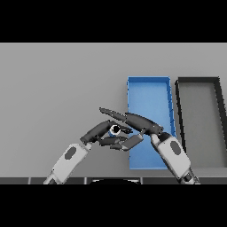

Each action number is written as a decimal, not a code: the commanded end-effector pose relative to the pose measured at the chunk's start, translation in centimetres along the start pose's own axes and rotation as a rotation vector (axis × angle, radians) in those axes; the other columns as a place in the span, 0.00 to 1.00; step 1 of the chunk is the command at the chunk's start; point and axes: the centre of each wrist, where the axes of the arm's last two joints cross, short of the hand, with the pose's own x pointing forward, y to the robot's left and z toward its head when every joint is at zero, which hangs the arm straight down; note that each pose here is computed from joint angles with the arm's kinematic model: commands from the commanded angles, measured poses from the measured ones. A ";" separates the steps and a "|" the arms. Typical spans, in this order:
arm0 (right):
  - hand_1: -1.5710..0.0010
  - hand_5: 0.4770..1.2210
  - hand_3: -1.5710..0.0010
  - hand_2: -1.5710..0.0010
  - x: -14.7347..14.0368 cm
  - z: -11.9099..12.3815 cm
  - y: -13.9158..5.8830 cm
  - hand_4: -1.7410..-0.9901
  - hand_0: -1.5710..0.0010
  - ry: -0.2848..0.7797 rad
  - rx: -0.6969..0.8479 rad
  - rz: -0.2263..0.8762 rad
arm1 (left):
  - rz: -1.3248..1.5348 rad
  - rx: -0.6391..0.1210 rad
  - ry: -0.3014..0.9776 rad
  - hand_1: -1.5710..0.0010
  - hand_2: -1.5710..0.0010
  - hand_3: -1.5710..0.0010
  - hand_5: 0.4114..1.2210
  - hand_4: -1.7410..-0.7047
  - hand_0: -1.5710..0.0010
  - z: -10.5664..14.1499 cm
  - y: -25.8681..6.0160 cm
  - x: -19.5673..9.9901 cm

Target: Pick up the blue pipe and place it into the blue bin.

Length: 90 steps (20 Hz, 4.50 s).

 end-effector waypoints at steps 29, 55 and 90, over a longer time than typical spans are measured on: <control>0.01 0.99 0.01 0.00 0.7 -4.3 0.6 0.33 0.01 -0.143 0.170 -0.082 | -0.199 -0.100 0.055 0.82 0.84 0.82 0.75 0.68 0.81 0.3 1.3 0.2; 0.00 0.87 0.00 0.00 12.7 -3.6 -8.5 0.03 0.00 -0.334 0.013 -0.299 | -0.156 -0.060 0.189 1.00 1.00 1.00 0.11 0.80 1.00 1.3 1.2 -0.3; 0.84 0.67 0.88 0.85 -10.0 5.3 -10.0 0.75 0.83 0.966 -0.504 -0.506 | -0.128 -0.042 0.209 1.00 1.00 1.00 0.05 0.82 1.00 1.6 1.6 -0.2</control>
